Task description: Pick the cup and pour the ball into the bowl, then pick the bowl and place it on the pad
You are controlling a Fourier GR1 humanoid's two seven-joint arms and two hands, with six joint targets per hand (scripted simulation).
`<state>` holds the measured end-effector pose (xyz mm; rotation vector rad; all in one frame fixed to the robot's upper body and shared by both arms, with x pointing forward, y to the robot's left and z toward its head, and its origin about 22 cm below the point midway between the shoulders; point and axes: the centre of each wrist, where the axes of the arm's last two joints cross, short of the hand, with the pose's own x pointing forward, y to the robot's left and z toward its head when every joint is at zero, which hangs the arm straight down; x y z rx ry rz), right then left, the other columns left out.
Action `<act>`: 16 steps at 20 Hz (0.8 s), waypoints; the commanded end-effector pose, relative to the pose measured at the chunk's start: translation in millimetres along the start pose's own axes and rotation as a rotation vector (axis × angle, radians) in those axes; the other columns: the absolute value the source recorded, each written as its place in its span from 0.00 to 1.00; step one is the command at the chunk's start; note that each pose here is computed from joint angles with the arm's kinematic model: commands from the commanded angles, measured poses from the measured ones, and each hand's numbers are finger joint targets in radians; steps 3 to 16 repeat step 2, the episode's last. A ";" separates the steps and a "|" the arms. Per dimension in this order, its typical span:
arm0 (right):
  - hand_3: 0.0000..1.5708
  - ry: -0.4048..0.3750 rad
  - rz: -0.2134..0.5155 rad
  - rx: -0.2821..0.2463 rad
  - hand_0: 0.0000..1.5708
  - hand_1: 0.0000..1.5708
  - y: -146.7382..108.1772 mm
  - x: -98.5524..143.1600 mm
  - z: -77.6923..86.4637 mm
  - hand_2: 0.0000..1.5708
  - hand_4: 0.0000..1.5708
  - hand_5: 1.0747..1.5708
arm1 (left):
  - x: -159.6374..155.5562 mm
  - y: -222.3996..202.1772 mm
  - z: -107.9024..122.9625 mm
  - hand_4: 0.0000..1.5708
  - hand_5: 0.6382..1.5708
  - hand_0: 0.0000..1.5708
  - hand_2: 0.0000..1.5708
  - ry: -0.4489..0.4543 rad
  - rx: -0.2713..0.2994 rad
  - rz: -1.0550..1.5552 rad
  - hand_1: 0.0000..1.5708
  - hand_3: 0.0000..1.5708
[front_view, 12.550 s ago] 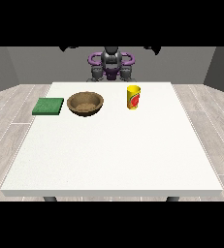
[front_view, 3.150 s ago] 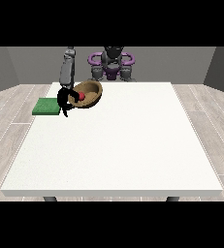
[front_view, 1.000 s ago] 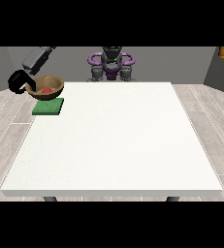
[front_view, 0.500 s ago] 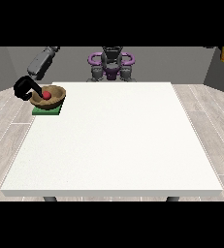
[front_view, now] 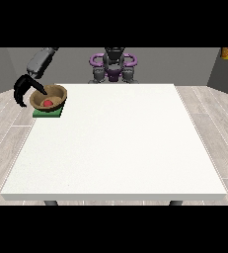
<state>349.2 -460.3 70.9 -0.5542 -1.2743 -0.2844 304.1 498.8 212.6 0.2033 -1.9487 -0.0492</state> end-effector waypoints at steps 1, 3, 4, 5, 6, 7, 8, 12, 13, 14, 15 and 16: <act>0.00 0.028 0.057 0.040 0.00 0.00 -16.8 27.3 -3.2 0.00 0.00 0.62 | -27.5 -18.3 6.9 0.76 1.00 0.00 0.00 0.054 -0.003 0.002 0.00 0.00; 0.00 0.008 0.056 0.053 0.00 0.00 -10.4 34.4 -1.9 0.00 0.13 0.61 | -31.2 0.4 15.7 0.76 1.00 0.00 0.00 0.097 0.029 -0.016 0.00 0.00; 0.00 0.008 0.056 0.053 0.00 0.00 -10.4 34.4 -1.9 0.00 0.13 0.61 | -31.2 0.4 15.7 0.76 1.00 0.00 0.00 0.097 0.029 -0.016 0.00 0.00; 0.00 0.008 0.056 0.053 0.00 0.00 -10.4 34.4 -1.9 0.00 0.13 0.61 | -31.2 0.4 15.7 0.76 1.00 0.00 0.00 0.097 0.029 -0.016 0.00 0.00; 0.00 0.008 0.056 0.053 0.00 0.00 -10.4 34.4 -1.9 0.00 0.13 0.61 | -31.2 0.4 15.7 0.76 1.00 0.00 0.00 0.097 0.029 -0.016 0.00 0.00; 0.00 0.008 0.056 0.053 0.00 0.00 -10.4 34.4 -1.9 0.00 0.13 0.61 | -31.2 0.4 15.7 0.76 1.00 0.00 0.00 0.097 0.029 -0.016 0.00 0.00; 0.00 0.008 0.056 0.053 0.00 0.00 -10.4 34.4 -1.9 0.00 0.13 0.61 | -31.2 0.4 15.7 0.76 1.00 0.00 0.00 0.097 0.029 -0.016 0.00 0.00; 0.00 0.008 0.056 0.053 0.00 0.00 -10.4 34.4 -1.9 0.00 0.13 0.61 | -31.2 0.4 15.7 0.76 1.00 0.00 0.00 0.097 0.029 -0.016 0.00 0.00; 0.00 0.008 0.056 0.053 0.00 0.00 -10.4 34.4 -1.9 0.00 0.13 0.61 | -31.2 0.4 15.7 0.76 1.00 0.00 0.00 0.097 0.029 -0.016 0.00 0.00; 0.00 0.008 0.056 0.053 0.00 0.00 -10.4 34.4 -1.9 0.00 0.13 0.61 | -31.2 0.4 15.7 0.76 1.00 0.00 0.00 0.097 0.029 -0.016 0.00 0.00; 0.00 0.008 0.056 0.053 0.00 0.00 -10.4 34.4 -1.9 0.00 0.13 0.61 | -31.2 0.4 15.7 0.76 1.00 0.00 0.00 0.097 0.029 -0.016 0.00 0.00; 0.00 0.008 0.056 0.053 0.00 0.00 -10.4 34.4 -1.9 0.00 0.13 0.61 | -31.2 0.4 15.7 0.76 1.00 0.00 0.00 0.097 0.029 -0.016 0.00 0.00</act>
